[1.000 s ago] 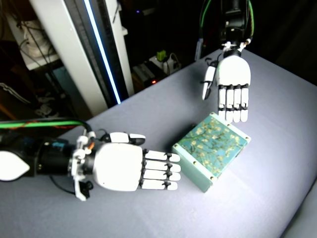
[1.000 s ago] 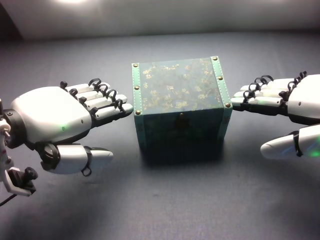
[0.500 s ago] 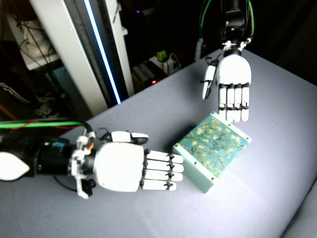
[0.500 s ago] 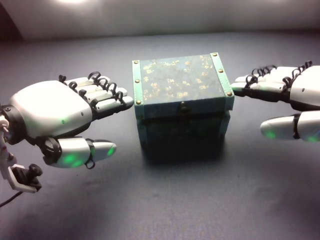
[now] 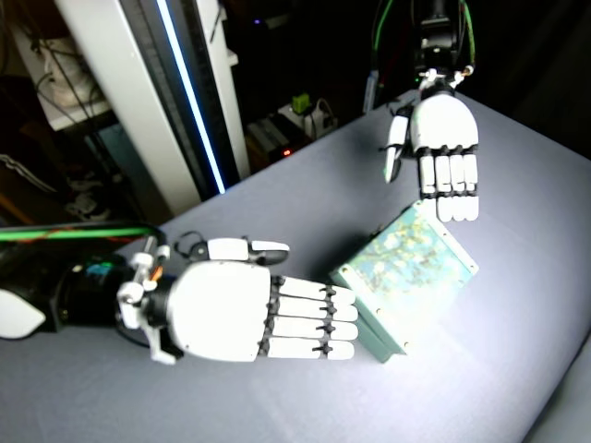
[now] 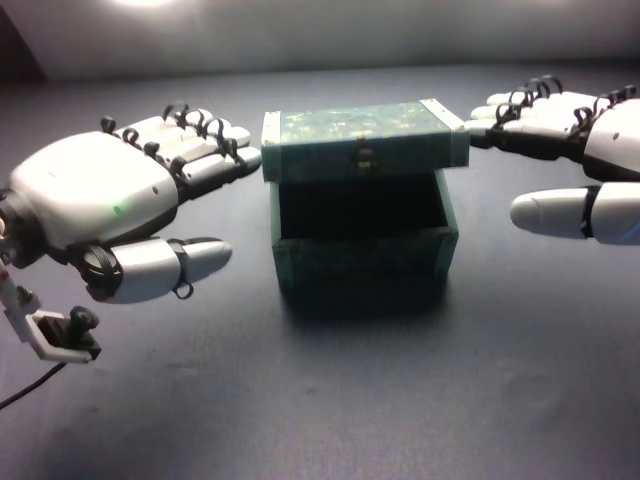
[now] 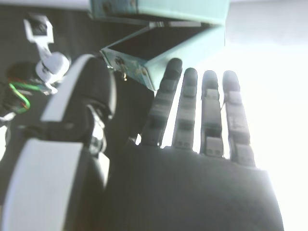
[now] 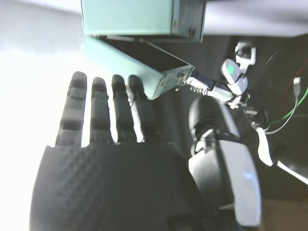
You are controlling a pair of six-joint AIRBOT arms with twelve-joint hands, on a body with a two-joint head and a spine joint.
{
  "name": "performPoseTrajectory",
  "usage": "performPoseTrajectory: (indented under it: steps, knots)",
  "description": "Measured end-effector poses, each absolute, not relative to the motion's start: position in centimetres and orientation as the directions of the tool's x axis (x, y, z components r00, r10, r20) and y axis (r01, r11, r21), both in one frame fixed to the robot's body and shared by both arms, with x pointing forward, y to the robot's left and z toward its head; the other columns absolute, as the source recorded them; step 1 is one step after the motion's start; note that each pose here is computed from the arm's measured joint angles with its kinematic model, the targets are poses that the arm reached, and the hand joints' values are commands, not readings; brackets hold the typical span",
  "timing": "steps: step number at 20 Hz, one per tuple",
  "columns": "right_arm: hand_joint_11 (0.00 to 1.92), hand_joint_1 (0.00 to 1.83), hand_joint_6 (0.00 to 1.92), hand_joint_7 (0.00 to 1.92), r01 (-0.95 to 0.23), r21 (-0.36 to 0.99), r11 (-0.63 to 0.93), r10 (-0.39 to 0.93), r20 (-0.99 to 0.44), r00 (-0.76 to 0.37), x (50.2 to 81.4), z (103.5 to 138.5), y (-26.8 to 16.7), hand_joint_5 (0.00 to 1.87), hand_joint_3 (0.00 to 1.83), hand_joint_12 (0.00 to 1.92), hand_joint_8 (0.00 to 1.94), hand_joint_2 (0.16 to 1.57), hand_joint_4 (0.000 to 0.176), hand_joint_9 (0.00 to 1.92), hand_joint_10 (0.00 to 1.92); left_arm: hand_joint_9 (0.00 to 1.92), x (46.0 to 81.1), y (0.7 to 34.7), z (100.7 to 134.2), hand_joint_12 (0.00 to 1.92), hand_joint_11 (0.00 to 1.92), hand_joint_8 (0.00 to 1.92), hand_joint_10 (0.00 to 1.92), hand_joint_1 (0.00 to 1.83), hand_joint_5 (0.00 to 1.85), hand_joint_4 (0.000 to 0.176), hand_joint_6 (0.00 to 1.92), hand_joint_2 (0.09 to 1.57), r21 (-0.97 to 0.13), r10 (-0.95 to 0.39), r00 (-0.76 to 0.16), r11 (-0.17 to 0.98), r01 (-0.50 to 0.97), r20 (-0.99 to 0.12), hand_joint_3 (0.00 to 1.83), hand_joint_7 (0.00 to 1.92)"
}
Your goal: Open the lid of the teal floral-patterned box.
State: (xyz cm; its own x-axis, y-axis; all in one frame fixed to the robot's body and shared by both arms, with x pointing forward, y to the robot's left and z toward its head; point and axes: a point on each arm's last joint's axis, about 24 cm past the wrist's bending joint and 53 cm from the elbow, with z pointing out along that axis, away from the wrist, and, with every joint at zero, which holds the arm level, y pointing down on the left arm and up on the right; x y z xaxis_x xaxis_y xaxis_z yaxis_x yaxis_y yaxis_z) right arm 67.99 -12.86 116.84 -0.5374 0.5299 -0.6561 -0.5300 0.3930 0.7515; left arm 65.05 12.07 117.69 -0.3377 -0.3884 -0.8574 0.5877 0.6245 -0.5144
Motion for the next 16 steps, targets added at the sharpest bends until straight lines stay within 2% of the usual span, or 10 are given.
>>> performPoseTrajectory:
  steps: [2, 3, 5, 6, 7, 8, 9, 11, 13, 16]
  knots:
    - [0.03, 0.00, 0.00, 0.10, -0.529, 0.764, 0.369, 0.561, -0.637, -0.529, 68.5, 117.3, -12.9, 0.15, 0.00, 0.06, 0.00, 1.40, 0.000, 0.04, 0.00, 0.00, 65.4, 12.3, 118.3, 0.00, 0.00, 0.00, 0.00, 0.02, 0.00, 0.000, 0.00, 1.48, -0.515, -0.413, -0.311, 0.625, 0.586, -0.856, 0.00, 0.00]
    - [0.01, 0.00, 0.00, 0.08, -0.530, 0.765, 0.366, 0.564, -0.636, -0.527, 68.6, 117.4, -12.9, 0.14, 0.00, 0.06, 0.00, 1.37, 0.000, 0.03, 0.00, 0.00, 65.4, 12.3, 118.5, 0.00, 0.01, 0.00, 0.00, 0.00, 0.00, 0.011, 0.00, 1.45, -0.516, -0.421, -0.305, 0.625, 0.585, -0.855, 0.00, 0.00]
    - [0.00, 0.00, 0.00, 0.08, -0.524, 0.777, 0.349, 0.597, -0.616, -0.515, 69.3, 117.6, -13.1, 0.12, 0.00, 0.04, 0.01, 1.34, 0.000, 0.02, 0.00, 0.03, 66.1, 12.1, 119.3, 0.00, 0.00, 0.00, 0.00, 0.00, 0.02, 0.000, 0.00, 1.38, -0.523, -0.454, -0.275, 0.621, 0.584, -0.847, 0.00, 0.03]
    - [0.00, 0.00, 0.00, 0.08, -0.519, 0.782, 0.344, 0.610, -0.607, -0.510, 69.6, 117.7, -13.3, 0.11, 0.00, 0.04, 0.00, 1.35, 0.025, 0.02, 0.00, 0.06, 66.6, 12.0, 119.5, 0.00, 0.01, 0.00, 0.00, 0.00, 0.06, 0.000, 0.00, 1.31, -0.528, -0.469, -0.266, 0.619, 0.581, -0.842, 0.00, 0.07]
    - [0.02, 0.00, 0.01, 0.09, -0.522, 0.780, 0.345, 0.620, -0.607, -0.498, 70.0, 117.9, -13.3, 0.14, 0.00, 0.05, 0.01, 1.36, 0.008, 0.03, 0.01, 0.05, 67.1, 11.9, 119.9, 0.00, 0.00, 0.00, 0.00, 0.00, 0.06, 0.003, 0.00, 1.29, -0.537, -0.488, -0.255, 0.615, 0.578, -0.835, 0.00, 0.06]
    - [0.02, 0.00, 0.02, 0.10, -0.524, 0.780, 0.342, 0.629, -0.605, -0.488, 70.4, 118.3, -13.3, 0.16, 0.00, 0.05, 0.01, 1.36, 0.000, 0.04, 0.01, 0.03, 67.4, 11.9, 120.1, 0.00, 0.00, 0.00, 0.00, 0.00, 0.07, 0.000, 0.00, 1.35, -0.543, -0.501, -0.249, 0.613, 0.574, -0.829, 0.01, 0.05]
    - [0.00, 0.00, 0.01, 0.09, -0.523, 0.782, 0.338, 0.643, -0.598, -0.479, 70.9, 118.5, -13.4, 0.15, 0.00, 0.03, 0.00, 1.35, 0.000, 0.03, 0.00, 0.01, 67.7, 11.8, 120.3, 0.00, 0.00, 0.00, 0.00, 0.00, 0.04, 0.006, 0.00, 1.31, -0.549, -0.515, -0.242, 0.610, 0.571, -0.823, 0.00, 0.02]
    - [0.01, 0.00, 0.01, 0.08, -0.514, 0.790, 0.333, 0.668, -0.583, -0.463, 71.9, 119.0, -13.4, 0.15, 0.00, 0.03, 0.00, 1.36, 0.000, 0.03, 0.00, 0.03, 68.1, 11.7, 120.7, 0.01, 0.02, 0.00, 0.00, 0.00, 0.05, 0.000, 0.00, 1.20, -0.544, -0.524, -0.221, 0.613, 0.573, -0.822, 0.00, 0.03]
    - [0.04, 0.00, 0.01, 0.11, -0.512, 0.796, 0.323, 0.685, -0.570, -0.453, 72.5, 119.5, -13.3, 0.17, 0.01, 0.04, 0.01, 1.39, 0.000, 0.06, 0.01, 0.01, 68.7, 12.2, 121.3, 0.00, 0.00, 0.00, 0.00, 0.00, 0.01, 0.000, 0.00, 1.43, -0.541, -0.537, -0.196, 0.620, 0.568, -0.820, 0.01, 0.01]
    - [0.02, 0.00, 0.00, 0.09, -0.521, 0.786, 0.334, 0.679, -0.584, -0.445, 73.1, 119.5, -13.0, 0.16, 0.02, 0.04, 0.00, 1.42, 0.000, 0.05, 0.01, 0.00, 69.8, 13.0, 121.9, 0.00, 0.00, 0.00, 0.00, 0.05, 0.02, 0.000, 0.00, 1.49, -0.560, -0.568, -0.176, 0.622, 0.547, -0.804, 0.01, 0.02]
